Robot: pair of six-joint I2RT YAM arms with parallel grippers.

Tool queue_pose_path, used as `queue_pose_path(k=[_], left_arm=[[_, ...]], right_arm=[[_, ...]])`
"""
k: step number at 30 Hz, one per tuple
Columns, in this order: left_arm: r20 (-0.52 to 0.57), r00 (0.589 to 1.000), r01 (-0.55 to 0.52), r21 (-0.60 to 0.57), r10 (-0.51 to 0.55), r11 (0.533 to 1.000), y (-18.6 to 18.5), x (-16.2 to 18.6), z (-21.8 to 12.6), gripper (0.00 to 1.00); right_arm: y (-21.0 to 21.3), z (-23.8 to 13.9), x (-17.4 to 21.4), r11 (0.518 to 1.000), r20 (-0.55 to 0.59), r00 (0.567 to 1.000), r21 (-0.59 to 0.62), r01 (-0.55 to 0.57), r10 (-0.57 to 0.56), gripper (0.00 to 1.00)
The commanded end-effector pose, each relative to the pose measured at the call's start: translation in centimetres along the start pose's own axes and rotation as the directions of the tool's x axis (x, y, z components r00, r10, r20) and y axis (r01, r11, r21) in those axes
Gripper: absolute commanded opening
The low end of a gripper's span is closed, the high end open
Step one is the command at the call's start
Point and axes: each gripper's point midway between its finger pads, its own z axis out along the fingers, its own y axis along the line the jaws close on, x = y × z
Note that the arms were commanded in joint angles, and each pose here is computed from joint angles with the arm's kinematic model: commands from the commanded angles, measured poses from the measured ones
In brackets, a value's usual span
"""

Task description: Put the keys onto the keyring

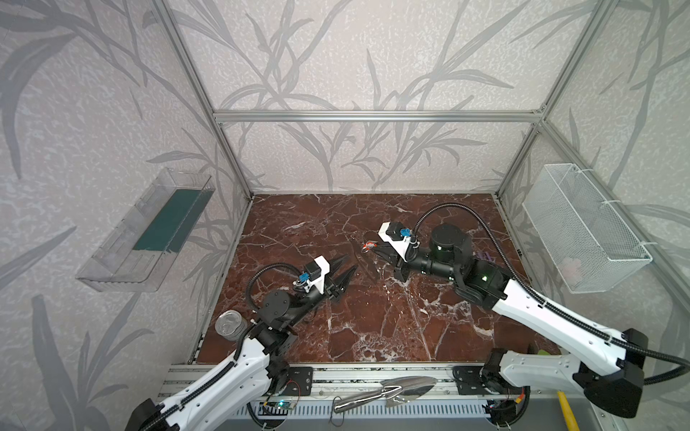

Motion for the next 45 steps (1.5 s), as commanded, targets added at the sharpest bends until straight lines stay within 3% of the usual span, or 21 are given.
queue_pose_path(k=[1,6,7,10,17,22,24,29,34,39,45], left_arm=[[-0.026,1.000,-0.018,-0.002,0.018,1.000,0.1,0.5,0.3,0.39],[-0.051,0.999,-0.016,0.001,0.016,1.000,0.2,1.3,0.8,0.41],[-0.053,0.998,-0.016,0.000,0.016,1.000,0.3,1.5,1.0,0.50],[-0.064,0.997,-0.036,-0.012,0.035,0.999,0.5,1.9,1.4,0.53],[-0.068,0.974,-0.225,-0.154,0.217,0.962,2.2,1.9,1.9,0.51],[-0.089,0.914,-0.406,-0.210,0.396,0.889,2.6,1.8,3.3,0.50],[-0.073,0.861,-0.507,-0.176,0.503,0.844,1.9,2.0,4.1,0.50],[-0.010,0.803,-0.573,-0.284,0.596,0.769,2.4,0.5,5.3,0.51],[-0.053,0.737,-0.653,-0.309,0.673,0.691,1.7,0.9,7.7,0.49],[-0.077,0.722,-0.668,-0.334,0.688,0.665,1.4,0.5,8.9,0.48],[-0.054,0.749,-0.633,-0.352,0.660,0.689,1.5,-0.3,8.3,0.48]], right_arm=[[-1.5,-1.1,-3.3,0.996,0.108,0.994,0.088,-0.014,0.005,0.00],[-2.4,-0.9,-4.1,0.991,0.130,0.991,0.131,-0.025,0.008,0.00],[-2.6,-0.8,-4.2,0.990,0.130,0.991,0.139,-0.030,0.012,0.00],[-3.1,-0.6,-4.6,0.986,0.145,0.989,0.161,-0.046,0.022,0.00],[-4.7,-0.4,-5.8,0.966,0.171,0.984,0.240,-0.093,0.052,0.00],[-5.9,-0.2,-6.9,0.950,0.189,0.980,0.289,-0.120,0.066,0.00],[-6.2,0.0,-7.3,0.945,0.190,0.979,0.302,-0.127,0.071,0.00],[-6.8,0.6,-7.9,0.936,0.187,0.979,0.322,-0.141,0.083,0.00],[-7.1,0.8,-8.1,0.929,0.190,0.977,0.336,-0.155,0.094,0.00],[-7.3,0.9,-7.7,0.923,0.185,0.978,0.351,-0.160,0.099,0.00],[-7.3,0.6,-7.8,0.921,0.189,0.977,0.356,-0.162,0.098,0.00]])
